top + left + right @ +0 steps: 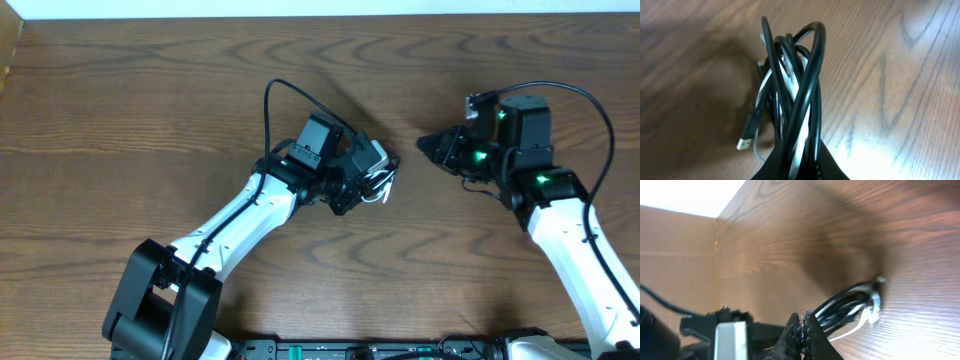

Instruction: Untangle cables

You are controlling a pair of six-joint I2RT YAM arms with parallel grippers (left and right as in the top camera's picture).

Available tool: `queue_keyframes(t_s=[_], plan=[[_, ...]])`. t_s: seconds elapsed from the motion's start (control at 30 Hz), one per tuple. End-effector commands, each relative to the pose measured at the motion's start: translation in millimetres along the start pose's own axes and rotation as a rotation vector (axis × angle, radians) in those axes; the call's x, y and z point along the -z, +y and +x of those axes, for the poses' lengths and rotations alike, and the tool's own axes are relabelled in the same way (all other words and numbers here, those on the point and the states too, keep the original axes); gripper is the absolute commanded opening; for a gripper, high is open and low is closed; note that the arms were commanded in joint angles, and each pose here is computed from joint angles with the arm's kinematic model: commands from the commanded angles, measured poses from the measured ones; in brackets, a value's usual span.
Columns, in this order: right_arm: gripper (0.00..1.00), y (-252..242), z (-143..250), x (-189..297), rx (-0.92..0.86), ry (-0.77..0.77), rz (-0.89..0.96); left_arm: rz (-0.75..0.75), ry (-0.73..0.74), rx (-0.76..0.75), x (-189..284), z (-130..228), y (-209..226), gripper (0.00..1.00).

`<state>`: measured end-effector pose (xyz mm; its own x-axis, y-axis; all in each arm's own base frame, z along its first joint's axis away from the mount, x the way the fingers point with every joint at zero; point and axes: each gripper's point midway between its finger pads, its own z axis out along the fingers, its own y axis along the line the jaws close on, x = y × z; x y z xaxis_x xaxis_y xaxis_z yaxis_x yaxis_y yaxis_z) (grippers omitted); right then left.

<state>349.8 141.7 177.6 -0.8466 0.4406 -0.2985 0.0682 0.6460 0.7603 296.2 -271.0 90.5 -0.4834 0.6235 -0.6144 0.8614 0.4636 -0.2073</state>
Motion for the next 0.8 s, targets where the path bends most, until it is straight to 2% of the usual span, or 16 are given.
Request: queue_keyframes(t_s=[0.0, 0.13, 0.17, 0.27, 0.33, 0.37, 0.5, 0.77], plan=[[0.01, -3.0, -7.0, 9.6, 0.044, -0.036, 0.036, -0.020, -0.026, -0.006, 11.4, -6.3, -0.1, 0.08], [0.02, -23.4, 2.2, 10.1, 0.014, -0.017, 0.137, -0.010, -0.094, -0.034, 26.6, -23.7, -8.1, 0.08], [0.08, -25.0, 3.2, 10.4, 0.015, -0.014, 0.144, -0.001, -0.121, -0.044, 32.4, -30.3, -12.2, 0.08], [0.14, -23.3, 4.1, 10.1, 0.019, -0.008, 0.135, 0.011, -0.183, -0.070, 48.7, -44.9, -21.5, 0.08], [0.30, -21.7, 4.8, 9.7, 0.020, -0.004, 0.127, 0.005, -0.208, -0.071, 57.8, -50.7, -24.7, 0.08], [0.43, -21.3, 5.4, 9.3, 0.022, -0.003, 0.127, 0.005, -0.216, -0.066, 60.7, -52.4, -25.8, 0.08], [0.67, -16.1, 8.4, 6.4, 0.039, 0.003, 0.117, 0.078, -0.260, -0.081, 71.3, -60.3, -43.0, 0.08], [0.86, -2.7, 16.1, -0.2, 0.079, 0.019, 0.088, 0.190, -0.290, -0.094, 76.7, -64.2, -63.0, 0.08]])
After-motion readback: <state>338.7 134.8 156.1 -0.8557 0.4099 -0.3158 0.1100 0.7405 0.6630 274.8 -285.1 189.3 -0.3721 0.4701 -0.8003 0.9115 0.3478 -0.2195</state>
